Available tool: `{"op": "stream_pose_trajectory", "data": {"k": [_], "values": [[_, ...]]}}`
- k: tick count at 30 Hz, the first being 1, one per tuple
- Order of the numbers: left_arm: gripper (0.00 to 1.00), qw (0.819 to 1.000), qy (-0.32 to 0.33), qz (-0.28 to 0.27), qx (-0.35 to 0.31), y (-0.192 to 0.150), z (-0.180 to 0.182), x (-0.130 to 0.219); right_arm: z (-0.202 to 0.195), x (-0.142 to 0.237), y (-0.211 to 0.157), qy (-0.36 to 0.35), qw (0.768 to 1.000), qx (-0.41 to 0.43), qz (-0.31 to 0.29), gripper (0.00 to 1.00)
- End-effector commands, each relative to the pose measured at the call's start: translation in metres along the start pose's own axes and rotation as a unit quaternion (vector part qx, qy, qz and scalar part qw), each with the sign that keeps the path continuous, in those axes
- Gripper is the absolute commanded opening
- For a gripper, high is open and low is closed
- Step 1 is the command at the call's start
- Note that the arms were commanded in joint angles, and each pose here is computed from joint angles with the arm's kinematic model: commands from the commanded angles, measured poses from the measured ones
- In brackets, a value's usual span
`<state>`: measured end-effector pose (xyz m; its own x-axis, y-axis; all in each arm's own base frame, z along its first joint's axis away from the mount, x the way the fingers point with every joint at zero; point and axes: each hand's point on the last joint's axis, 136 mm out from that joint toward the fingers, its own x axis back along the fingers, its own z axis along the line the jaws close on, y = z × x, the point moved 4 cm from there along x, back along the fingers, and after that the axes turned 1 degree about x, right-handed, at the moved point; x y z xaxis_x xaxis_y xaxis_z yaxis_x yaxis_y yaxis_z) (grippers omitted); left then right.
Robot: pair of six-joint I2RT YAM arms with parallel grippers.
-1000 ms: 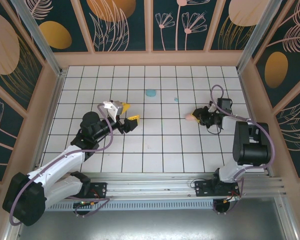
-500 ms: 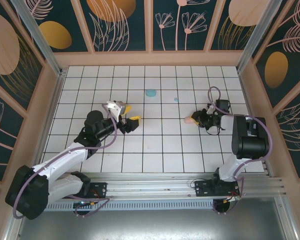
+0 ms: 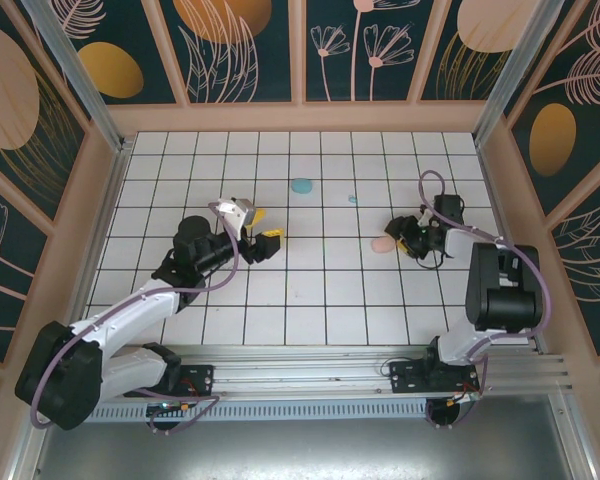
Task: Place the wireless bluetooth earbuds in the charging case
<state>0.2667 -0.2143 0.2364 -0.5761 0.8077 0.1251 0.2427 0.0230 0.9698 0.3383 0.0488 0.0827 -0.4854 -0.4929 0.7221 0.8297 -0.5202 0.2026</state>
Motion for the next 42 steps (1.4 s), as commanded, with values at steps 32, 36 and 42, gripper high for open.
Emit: {"op": "stream_pose_trajectory", "data": {"k": [32, 36, 42], "values": [[0.71, 0.978, 0.167, 0.082, 0.09, 0.02, 0.121, -0.106, 0.246, -0.095, 0.084, 0.011, 0.927, 0.372, -0.038, 0.6], [0.7, 0.973, 0.162, 0.092, 0.137, -0.01, 0.128, -0.113, 0.264, -0.143, 0.111, 0.004, 0.915, 0.404, -0.024, 0.6], [0.69, 0.967, 0.169, 0.119, 0.149, -0.029, 0.132, -0.108, 0.263, -0.19, 0.099, 0.062, 0.906, 0.418, -0.019, 0.63]]}}
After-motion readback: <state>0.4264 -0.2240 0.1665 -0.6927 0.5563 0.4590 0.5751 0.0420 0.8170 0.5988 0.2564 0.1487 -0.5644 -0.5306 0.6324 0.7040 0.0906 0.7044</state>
